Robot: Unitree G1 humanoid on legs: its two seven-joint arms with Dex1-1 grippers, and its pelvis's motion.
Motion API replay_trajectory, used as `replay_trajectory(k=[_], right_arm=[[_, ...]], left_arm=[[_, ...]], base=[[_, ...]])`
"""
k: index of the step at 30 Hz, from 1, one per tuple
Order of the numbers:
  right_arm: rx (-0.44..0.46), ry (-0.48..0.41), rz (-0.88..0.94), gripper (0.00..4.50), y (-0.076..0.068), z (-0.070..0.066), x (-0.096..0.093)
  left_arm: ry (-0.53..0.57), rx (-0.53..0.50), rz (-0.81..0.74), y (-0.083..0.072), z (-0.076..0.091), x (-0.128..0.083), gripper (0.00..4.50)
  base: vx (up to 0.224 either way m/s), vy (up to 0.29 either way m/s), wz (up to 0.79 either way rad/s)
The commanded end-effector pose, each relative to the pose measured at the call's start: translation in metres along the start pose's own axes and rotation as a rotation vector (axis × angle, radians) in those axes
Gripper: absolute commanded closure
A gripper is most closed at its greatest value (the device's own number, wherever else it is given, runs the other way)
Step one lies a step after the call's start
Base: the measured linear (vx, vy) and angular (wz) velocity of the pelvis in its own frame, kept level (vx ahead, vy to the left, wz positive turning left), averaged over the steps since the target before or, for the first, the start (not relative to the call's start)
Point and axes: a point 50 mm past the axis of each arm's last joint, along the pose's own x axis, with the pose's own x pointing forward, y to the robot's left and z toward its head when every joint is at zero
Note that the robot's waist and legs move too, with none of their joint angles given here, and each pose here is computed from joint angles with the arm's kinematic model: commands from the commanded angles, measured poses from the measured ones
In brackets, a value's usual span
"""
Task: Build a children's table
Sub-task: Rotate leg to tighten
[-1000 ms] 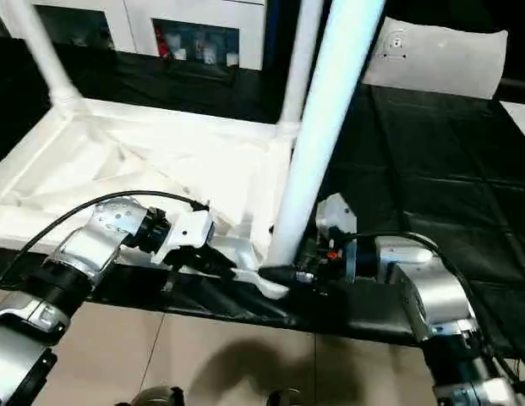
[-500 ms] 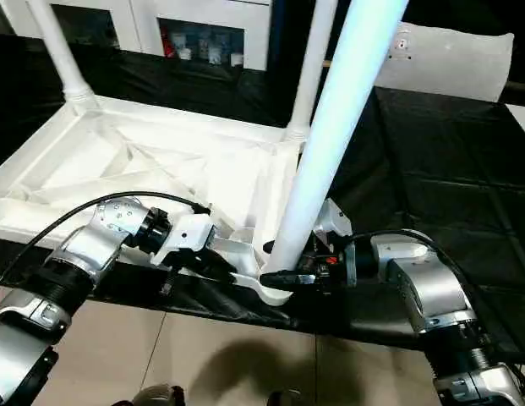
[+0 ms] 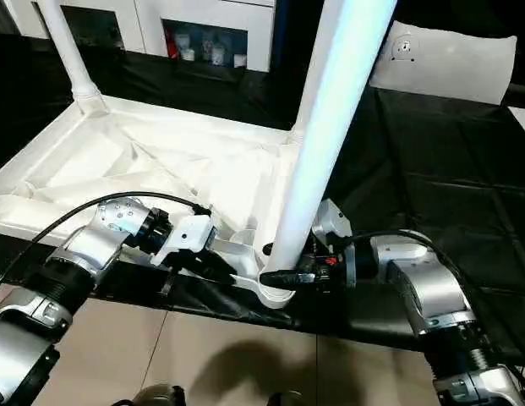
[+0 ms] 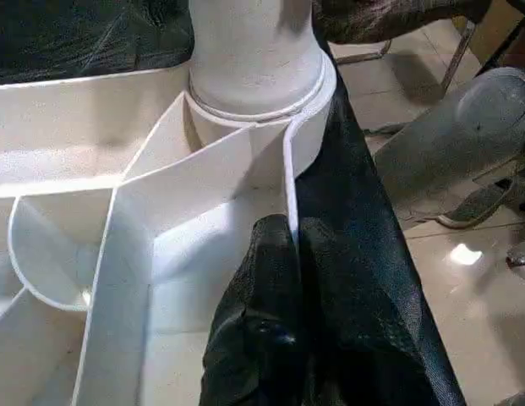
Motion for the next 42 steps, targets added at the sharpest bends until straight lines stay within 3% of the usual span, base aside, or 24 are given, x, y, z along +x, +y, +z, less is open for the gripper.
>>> replay_trajectory(k=[1, 13, 19, 31, 39, 40, 42], right_arm=[[0.019, -0.009, 0.041, 2.41, 0.009, -0.005, 0.008], [0.004, -0.066, -0.107, 2.51, 0.011, -0.009, 0.016], [0.032, -0.079, -0.314, 2.56, -0.001, -0.014, 0.023], [0.255, -0.200, -0.871, 2.59, -0.033, -0.007, 0.070], [0.397, -0.230, -1.114, 2.59, -0.045, 0.000, 0.088], [0.399, -0.236, -1.114, 2.03, -0.044, 0.001, 0.088], [0.397, -0.248, -1.107, 2.03, -0.043, 0.001, 0.087]], left_arm=[[0.096, -0.036, -0.025, -0.005, -0.013, 0.007, 4.50], [0.095, -0.086, 0.098, 0.002, -0.018, 0.006, 4.50], [0.057, -0.164, 0.198, 0.011, -0.014, 0.011, 4.50], [-0.064, -0.334, 0.588, 0.053, 0.017, 0.039, 4.50], [-0.052, -0.317, 0.703, 0.067, 0.033, 0.046, 4.50], [-0.050, -0.311, 0.701, 0.067, 0.033, 0.046, 4.50], [-0.047, -0.291, 0.683, 0.066, 0.032, 0.046, 4.50]], base=[[0.000, 0.000, 0.00], [0.000, 0.000, 0.00], [0.000, 0.000, 0.00], [0.000, 0.000, 0.00], [0.000, 0.000, 0.00], [0.000, 0.000, 0.00], [0.000, 0.000, 0.00]])
